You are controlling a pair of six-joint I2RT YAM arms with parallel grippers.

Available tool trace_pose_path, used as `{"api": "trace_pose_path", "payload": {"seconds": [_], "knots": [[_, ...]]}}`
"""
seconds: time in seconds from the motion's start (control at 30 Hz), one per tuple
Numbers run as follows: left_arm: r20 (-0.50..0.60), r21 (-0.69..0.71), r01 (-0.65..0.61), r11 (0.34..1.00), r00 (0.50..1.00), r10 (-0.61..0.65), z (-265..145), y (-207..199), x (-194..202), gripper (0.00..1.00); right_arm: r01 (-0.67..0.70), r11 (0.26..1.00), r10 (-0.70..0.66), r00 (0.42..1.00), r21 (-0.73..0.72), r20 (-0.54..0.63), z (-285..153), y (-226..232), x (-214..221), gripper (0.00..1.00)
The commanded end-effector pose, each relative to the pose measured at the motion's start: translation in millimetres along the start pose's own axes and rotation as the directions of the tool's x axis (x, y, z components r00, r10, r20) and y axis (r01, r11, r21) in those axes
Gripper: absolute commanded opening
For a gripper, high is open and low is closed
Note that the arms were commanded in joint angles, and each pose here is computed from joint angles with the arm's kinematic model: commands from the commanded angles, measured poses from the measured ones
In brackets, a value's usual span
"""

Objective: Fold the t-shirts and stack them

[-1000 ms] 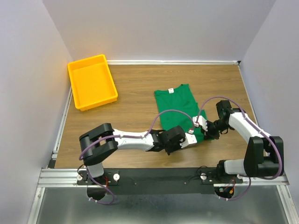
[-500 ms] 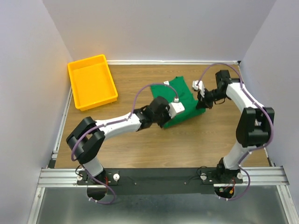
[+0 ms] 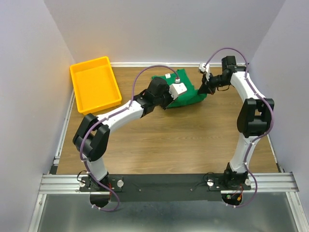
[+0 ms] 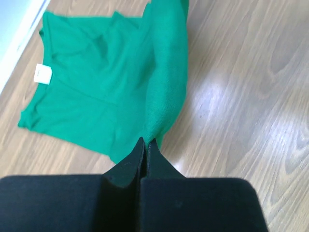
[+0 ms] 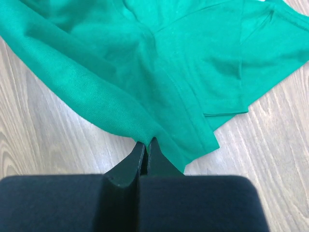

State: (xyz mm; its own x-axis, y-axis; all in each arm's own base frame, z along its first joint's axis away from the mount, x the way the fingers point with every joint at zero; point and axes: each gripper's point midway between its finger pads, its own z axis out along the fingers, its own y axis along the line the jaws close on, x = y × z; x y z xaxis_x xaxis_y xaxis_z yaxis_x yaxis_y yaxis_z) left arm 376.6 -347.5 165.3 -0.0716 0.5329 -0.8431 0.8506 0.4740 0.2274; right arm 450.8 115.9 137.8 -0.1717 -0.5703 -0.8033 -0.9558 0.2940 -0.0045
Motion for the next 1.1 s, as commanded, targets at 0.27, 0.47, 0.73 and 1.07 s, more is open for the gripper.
{"api": "trace_pose_path", "payload": {"seconds": [0.27, 0.47, 0.73, 1.07], "knots": [[-0.065, 0.238, 0.039, 0.97, 0.998, -0.025, -13.5, -96.3, 31.2, 0.0, 0.087, 0.991, -0.101, 0.985, -0.1, -0.142, -15.4, 102.8, 69.3, 0.01], [-0.132, 0.341, 0.086, 0.936, 0.99, -0.042, -22.7, -166.3, 47.2, 0.0, 0.075, 0.991, -0.095, 0.979, -0.112, -0.183, -29.7, 160.3, 90.6, 0.01], [-0.18, 0.455, 0.138, 0.88, 0.982, -0.061, -55.1, -251.6, 56.3, 0.0, -0.001, 0.988, -0.04, 0.962, -0.152, -0.268, -48.4, 255.0, 133.9, 0.01], [-0.09, 0.37, 0.071, 0.926, 0.995, -0.04, -64.5, -220.8, 35.3, 0.0, 0.039, 0.998, -0.05, 0.979, -0.057, -0.2, -55.6, 225.5, 96.4, 0.0]]}}
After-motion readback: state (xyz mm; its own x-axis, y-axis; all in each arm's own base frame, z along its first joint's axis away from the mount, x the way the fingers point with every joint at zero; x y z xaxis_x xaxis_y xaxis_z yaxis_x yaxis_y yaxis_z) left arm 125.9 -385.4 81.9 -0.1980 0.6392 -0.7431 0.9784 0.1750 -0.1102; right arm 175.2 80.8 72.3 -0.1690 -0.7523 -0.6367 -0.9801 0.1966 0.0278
